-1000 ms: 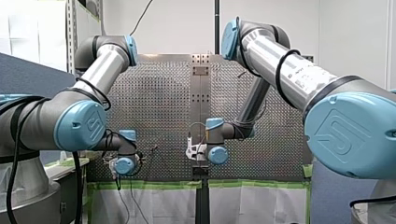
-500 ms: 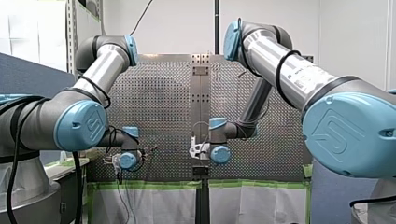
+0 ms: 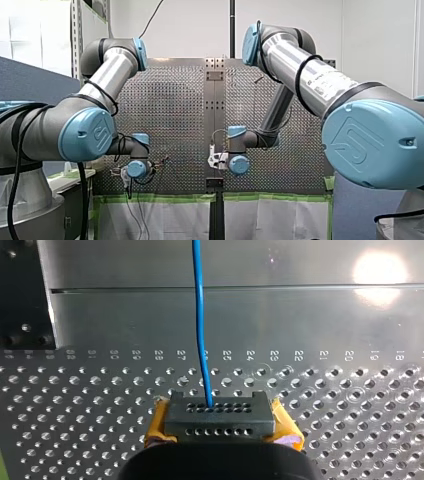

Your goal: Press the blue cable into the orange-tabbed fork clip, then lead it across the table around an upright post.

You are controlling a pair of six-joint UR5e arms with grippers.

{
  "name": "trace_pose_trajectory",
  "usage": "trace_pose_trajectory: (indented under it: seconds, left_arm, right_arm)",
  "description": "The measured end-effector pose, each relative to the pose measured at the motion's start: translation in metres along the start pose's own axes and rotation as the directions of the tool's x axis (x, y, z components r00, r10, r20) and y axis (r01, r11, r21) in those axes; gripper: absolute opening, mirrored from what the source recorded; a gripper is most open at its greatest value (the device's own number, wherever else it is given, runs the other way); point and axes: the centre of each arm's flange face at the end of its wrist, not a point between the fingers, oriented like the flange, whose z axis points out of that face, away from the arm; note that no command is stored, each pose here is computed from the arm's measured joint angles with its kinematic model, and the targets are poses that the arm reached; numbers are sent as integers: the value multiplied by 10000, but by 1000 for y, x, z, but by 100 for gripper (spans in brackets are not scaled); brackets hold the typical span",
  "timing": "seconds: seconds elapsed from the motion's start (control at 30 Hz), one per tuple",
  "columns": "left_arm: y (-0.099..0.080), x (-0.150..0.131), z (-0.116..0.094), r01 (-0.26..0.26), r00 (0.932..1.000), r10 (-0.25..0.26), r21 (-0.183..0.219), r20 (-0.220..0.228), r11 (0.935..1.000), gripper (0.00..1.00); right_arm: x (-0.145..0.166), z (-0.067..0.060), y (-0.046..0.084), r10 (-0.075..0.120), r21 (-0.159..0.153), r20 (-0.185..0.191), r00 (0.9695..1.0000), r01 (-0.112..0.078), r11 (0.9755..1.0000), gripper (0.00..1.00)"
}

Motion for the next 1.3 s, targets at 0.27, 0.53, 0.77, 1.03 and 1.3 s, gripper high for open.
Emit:
trace_pose_trajectory:
  seconds: [0.27,0.53,0.77,1.03,1.3]
  left_arm:
    - [-1,-5,9,154,9993,-150,111,-353,9998,0]
    - [2,-8,12,178,9991,-177,8,-380,9998,0]
    - [5,-9,13,173,9992,-174,-42,-368,9998,0]
    - [10,-8,10,-273,9981,253,-349,-562,9990,35]
    - [12,-1,3,-610,9923,581,-237,-1089,9979,100]
  right_arm:
    - [2,15,4,48,193,-131,9999,-46,9998,0]
    - [-26,24,-4,-100,360,475,9988,83,9993,0]
    - [-40,34,-9,-141,555,906,9958,91,9984,0]
    - [-19,56,-13,-109,622,477,9988,79,9980,0]
    - [-7,68,-16,-80,645,178,9998,69,9979,0]
